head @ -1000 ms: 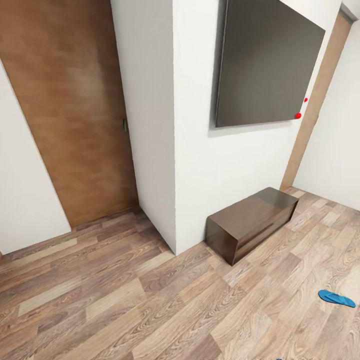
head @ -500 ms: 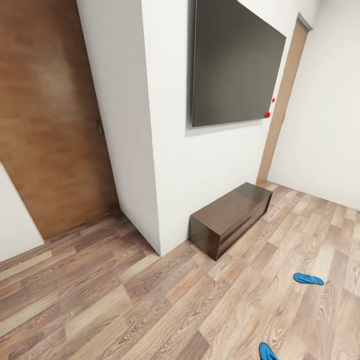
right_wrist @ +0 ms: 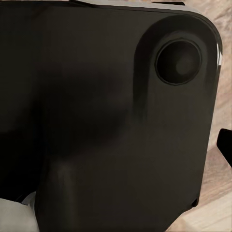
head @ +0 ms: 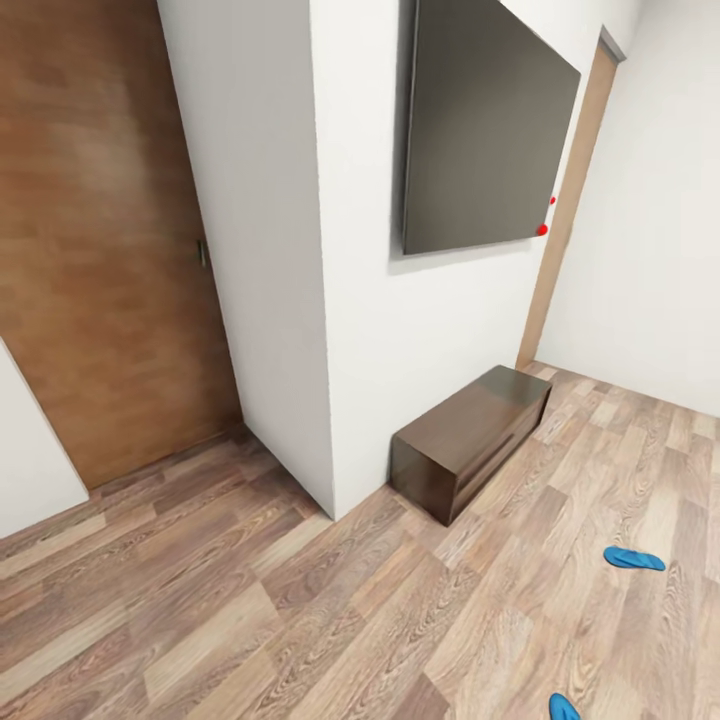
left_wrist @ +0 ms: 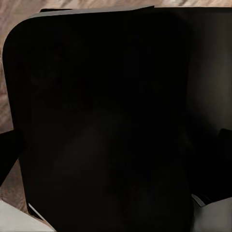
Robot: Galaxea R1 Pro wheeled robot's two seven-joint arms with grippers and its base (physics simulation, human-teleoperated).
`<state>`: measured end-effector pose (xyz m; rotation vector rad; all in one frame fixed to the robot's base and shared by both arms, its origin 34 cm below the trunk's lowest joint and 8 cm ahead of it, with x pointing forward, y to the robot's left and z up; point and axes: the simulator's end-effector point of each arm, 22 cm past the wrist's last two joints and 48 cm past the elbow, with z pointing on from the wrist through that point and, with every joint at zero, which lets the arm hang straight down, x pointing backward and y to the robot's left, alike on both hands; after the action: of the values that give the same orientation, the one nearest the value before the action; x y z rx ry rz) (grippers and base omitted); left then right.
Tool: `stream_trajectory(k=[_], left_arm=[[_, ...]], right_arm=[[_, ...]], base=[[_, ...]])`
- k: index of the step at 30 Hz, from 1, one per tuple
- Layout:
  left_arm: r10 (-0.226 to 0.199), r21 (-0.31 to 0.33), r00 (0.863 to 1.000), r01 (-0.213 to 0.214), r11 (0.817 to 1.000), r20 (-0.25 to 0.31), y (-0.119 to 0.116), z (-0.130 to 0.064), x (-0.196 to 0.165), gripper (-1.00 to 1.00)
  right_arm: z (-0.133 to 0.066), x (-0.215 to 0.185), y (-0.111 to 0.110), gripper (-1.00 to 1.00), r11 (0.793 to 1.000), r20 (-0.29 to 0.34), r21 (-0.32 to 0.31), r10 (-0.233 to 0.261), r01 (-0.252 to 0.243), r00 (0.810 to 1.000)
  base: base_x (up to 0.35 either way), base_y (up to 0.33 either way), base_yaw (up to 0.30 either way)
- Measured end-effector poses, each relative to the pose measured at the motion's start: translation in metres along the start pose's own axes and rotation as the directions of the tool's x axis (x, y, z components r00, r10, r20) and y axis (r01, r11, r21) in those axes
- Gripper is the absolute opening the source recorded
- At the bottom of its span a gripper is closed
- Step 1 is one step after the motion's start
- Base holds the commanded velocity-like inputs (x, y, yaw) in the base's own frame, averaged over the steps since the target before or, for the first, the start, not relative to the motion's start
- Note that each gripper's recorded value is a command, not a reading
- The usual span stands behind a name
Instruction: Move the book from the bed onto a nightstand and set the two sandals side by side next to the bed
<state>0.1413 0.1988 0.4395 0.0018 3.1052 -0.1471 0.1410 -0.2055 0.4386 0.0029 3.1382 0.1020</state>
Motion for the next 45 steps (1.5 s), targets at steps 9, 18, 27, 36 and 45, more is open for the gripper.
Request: stream_trajectory(k=[9, 18, 27, 36, 45], left_arm=[[0.002, -0.001, 1.0, -0.002, 1.0, 0.0, 0.0009, 0.0, -0.0001, 1.0], [0.003, 0.001, 1.0, -0.003, 1.0, 0.001, -0.0005, 0.0001, -0.001, 1.0], [0.002, 0.001, 1.0, -0.002, 1.0, 0.001, -0.0015, 0.0003, -0.0015, 1.0], [0.003, -0.002, 1.0, -0.003, 1.0, 0.002, 0.0014, 0.0002, -0.0015, 1.0], [-0.005, -0.006, 1.0, 0.005, 1.0, 0.001, 0.0034, 0.0001, -0.0014, 1.0]], right_arm=[[0.0, -0.0003, 0.0002, 1.0, 1.0, 0.001, 0.0, 0.0, 0.0, 1.0], [0.0, -0.0005, 0.0001, 1.0, 1.0, 0.001, 0.0, 0.001, -0.001, 1.0], [0.0001, -0.0007, 0.0003, 1.0, 1.0, 0.002, -0.001, 0.001, -0.001, 1.0], [0.0001, -0.0006, 0.0003, 1.0, 1.0, 0.002, -0.001, 0.001, -0.001, 1.0], [0.0001, -0.0004, 0.0, 1.0, 1.0, 0.001, 0.0, 0.001, -0.001, 1.0]], base=[[0.24, 0.298, -0.054], [0.22, 0.178, -0.181], [0.046, 0.031, -0.251], [0.009, 0.006, -0.262], [0.001, 0.001, -0.264]])
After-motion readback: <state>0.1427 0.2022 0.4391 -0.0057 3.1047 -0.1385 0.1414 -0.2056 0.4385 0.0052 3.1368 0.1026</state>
